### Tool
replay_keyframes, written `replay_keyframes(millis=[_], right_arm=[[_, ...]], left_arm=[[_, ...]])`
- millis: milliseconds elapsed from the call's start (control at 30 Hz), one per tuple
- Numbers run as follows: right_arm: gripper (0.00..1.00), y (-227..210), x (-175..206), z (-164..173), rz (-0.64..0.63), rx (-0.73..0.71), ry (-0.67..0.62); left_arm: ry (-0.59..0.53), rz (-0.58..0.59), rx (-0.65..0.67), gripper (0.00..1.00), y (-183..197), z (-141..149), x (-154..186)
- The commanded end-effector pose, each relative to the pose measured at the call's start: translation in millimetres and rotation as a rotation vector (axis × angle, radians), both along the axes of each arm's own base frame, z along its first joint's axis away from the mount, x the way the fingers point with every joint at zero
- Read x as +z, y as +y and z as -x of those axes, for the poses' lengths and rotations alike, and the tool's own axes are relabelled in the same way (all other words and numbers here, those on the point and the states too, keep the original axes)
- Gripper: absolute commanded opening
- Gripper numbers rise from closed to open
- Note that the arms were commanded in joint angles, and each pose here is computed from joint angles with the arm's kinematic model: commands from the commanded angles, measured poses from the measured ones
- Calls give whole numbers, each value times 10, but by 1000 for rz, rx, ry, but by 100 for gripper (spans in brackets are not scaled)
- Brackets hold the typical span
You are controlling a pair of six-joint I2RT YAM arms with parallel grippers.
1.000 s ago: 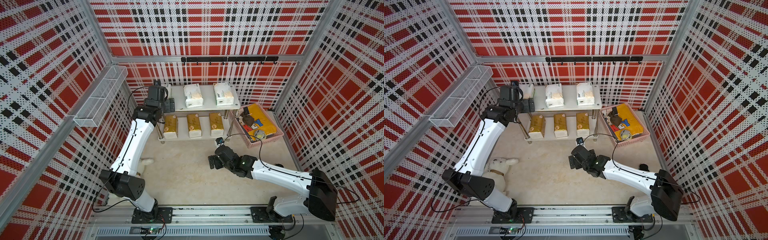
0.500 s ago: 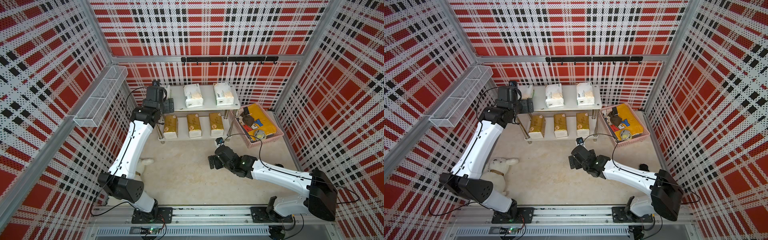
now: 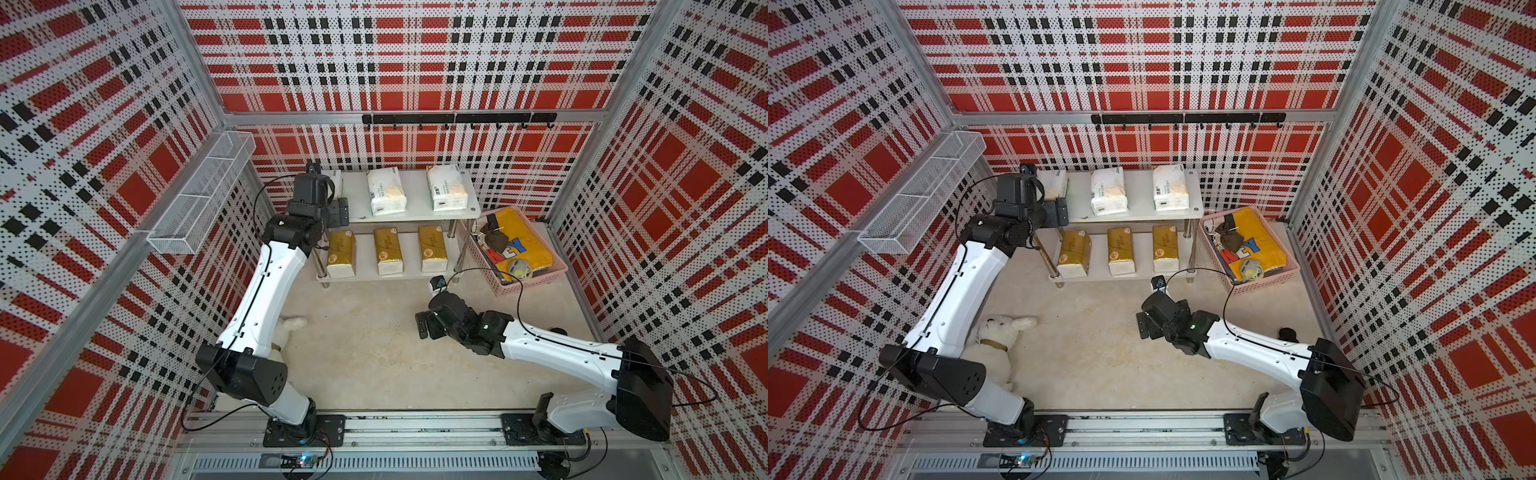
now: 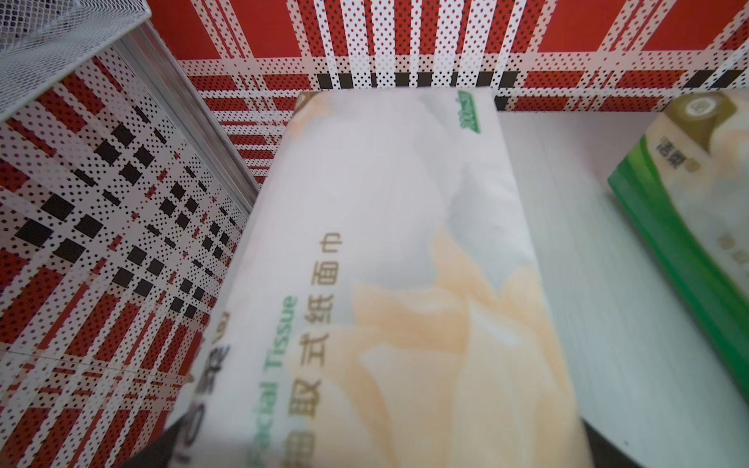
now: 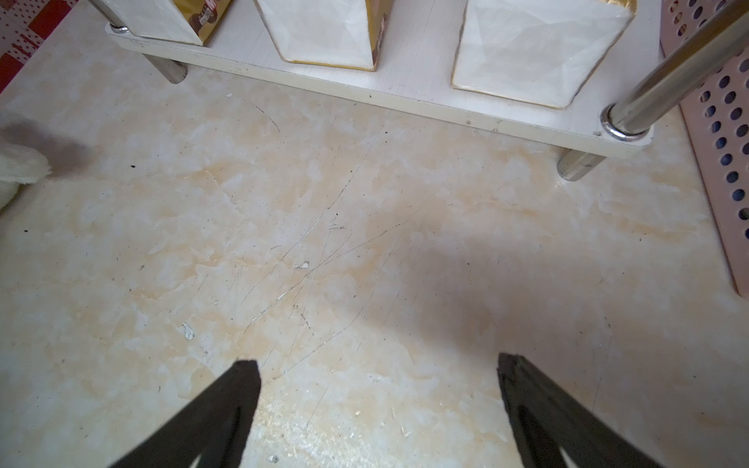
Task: Place the tissue boxes on the shelf by color
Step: Place a box of tissues on the shelf.
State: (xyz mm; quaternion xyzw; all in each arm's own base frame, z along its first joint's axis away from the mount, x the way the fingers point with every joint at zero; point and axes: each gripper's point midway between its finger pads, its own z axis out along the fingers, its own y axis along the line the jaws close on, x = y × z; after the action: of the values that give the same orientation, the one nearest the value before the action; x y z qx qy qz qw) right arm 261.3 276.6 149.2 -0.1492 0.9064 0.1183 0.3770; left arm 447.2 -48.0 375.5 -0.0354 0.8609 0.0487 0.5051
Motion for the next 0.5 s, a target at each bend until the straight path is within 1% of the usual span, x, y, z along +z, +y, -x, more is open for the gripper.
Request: replay_keyframes(millis=[0, 200, 333, 467], right_arm=[[100, 73, 85, -34, -22, 0, -18], [100, 53, 89, -22, -23, -3, -19], [100, 57, 101, -27, -24, -2, -21], [100, 64, 97, -27, -24, 0, -22]], left_arm=[[-41, 12, -37, 97, -76, 10, 120], [-36, -1, -19, 96, -42, 20, 93], [-42, -4, -5, 99, -18, 43, 117], [-50, 0, 1, 99, 1, 73, 154]])
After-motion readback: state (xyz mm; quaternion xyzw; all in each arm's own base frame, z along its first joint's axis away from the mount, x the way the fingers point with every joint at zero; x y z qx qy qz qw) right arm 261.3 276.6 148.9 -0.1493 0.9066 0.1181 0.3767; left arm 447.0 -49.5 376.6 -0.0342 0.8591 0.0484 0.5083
